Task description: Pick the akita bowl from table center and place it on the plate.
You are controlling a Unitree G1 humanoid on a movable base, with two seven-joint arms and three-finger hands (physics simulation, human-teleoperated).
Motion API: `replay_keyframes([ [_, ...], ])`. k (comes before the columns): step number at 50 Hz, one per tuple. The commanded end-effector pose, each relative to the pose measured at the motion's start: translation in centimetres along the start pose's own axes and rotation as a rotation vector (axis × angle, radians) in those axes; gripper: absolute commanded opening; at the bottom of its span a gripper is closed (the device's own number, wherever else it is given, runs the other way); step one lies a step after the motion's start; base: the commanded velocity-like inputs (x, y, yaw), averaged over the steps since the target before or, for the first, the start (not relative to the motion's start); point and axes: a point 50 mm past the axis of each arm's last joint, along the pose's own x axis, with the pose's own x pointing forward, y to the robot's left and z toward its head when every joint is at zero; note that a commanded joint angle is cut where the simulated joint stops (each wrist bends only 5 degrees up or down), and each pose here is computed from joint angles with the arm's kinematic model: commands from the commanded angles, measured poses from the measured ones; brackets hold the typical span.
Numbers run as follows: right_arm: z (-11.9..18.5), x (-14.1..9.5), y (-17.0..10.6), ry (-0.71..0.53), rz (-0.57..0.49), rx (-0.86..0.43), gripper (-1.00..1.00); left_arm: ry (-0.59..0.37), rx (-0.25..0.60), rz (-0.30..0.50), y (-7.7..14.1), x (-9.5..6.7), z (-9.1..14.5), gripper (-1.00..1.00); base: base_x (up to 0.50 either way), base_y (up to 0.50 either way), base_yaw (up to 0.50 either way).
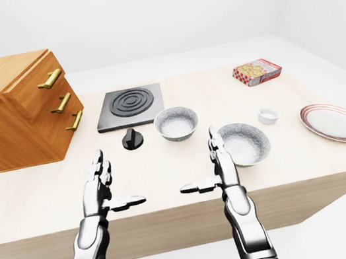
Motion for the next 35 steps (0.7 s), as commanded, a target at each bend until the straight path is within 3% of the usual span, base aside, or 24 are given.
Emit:
replay_keyframes([
  [1, 0.7, 0.1, -1.1, -0.004, -0.006, 0.000, 1.00, 0.013, 0.040, 0.022, 0.7, 0.1, -0.2, 1.00, 0.00, 0.00, 0.00],
  [7, 2.3, 0.7, -1.1, -0.047, -0.005, -0.024, 1.00, -0.001, 0.047, 0.007, 0.7, 1.1, 1.3, 1.00, 0.00, 0.00, 0.00],
  [12, 4.8, 1.6, -1.4, -0.145, -0.017, -0.023, 1.00, -0.119, 0.042, 0.002, 1.0, 3.2, 4.6, 1.00, 0.00, 0.00, 0.00],
  [15, 5.7, 1.8, -1.8, -0.181, -0.028, -0.015, 1.00, -0.149, 0.048, -0.011, 0.7, 3.5, 5.5, 1.00, 0.00, 0.00, 0.00],
  [19, 5.7, 1.7, -1.9, -0.181, -0.032, -0.016, 1.00, -0.168, 0.051, -0.024, 0.5, 3.5, 5.9, 1.00, 0.00, -0.10, 0.00],
  [35, 6.1, 1.5, -2.0, -0.199, -0.031, -0.004, 1.00, -0.232, 0.054, -0.024, 0.4, 3.3, 7.4, 1.00, 0.00, -0.50, 0.00],
])
